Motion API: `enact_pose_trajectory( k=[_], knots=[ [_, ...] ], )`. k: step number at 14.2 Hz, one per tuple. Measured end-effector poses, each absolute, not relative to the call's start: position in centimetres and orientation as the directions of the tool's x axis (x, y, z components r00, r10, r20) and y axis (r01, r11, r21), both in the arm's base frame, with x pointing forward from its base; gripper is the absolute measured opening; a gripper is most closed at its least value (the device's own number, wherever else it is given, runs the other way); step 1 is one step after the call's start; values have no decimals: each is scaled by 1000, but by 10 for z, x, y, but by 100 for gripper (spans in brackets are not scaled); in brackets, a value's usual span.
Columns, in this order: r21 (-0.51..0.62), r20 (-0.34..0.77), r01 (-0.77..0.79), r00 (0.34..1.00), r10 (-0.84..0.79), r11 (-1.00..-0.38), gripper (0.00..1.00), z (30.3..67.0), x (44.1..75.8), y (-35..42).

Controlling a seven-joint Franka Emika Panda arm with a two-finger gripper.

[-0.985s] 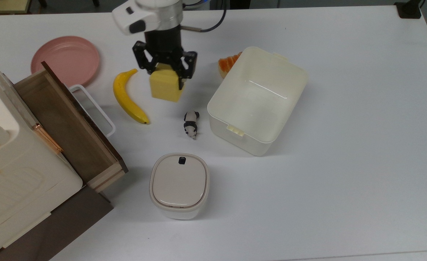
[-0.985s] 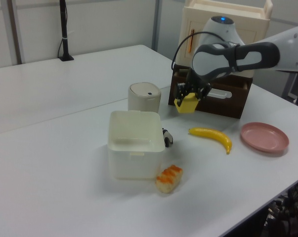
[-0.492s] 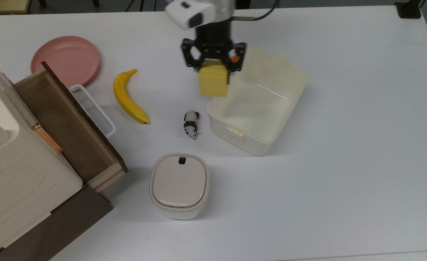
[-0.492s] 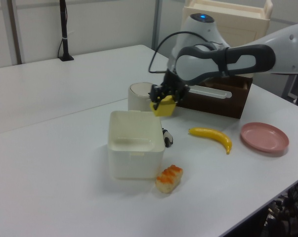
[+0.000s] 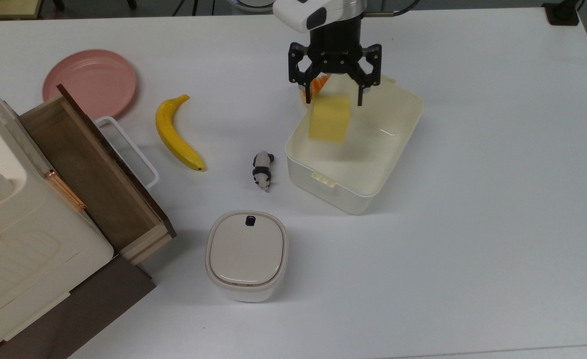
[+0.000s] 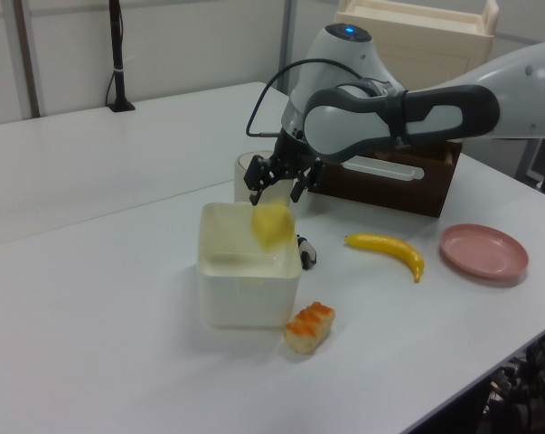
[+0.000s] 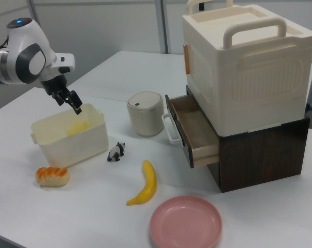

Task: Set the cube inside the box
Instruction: 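Lower the cube into the cream box and open the gripper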

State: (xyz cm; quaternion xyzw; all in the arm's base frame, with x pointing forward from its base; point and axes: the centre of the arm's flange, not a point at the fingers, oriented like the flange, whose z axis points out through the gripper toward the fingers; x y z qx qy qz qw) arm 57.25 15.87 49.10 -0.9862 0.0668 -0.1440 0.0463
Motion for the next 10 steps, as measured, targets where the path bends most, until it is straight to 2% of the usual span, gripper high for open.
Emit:
enact_pose_trajectory(
  k=[1,6,10],
  knots=[
    [-110,273,-119,951,-145,-987,100,490,572,161],
    [-92,231,-126,962,-144,-988,100,489,568,160],
    [-62,187,-135,972,-144,-989,100,502,561,155]
  ],
)
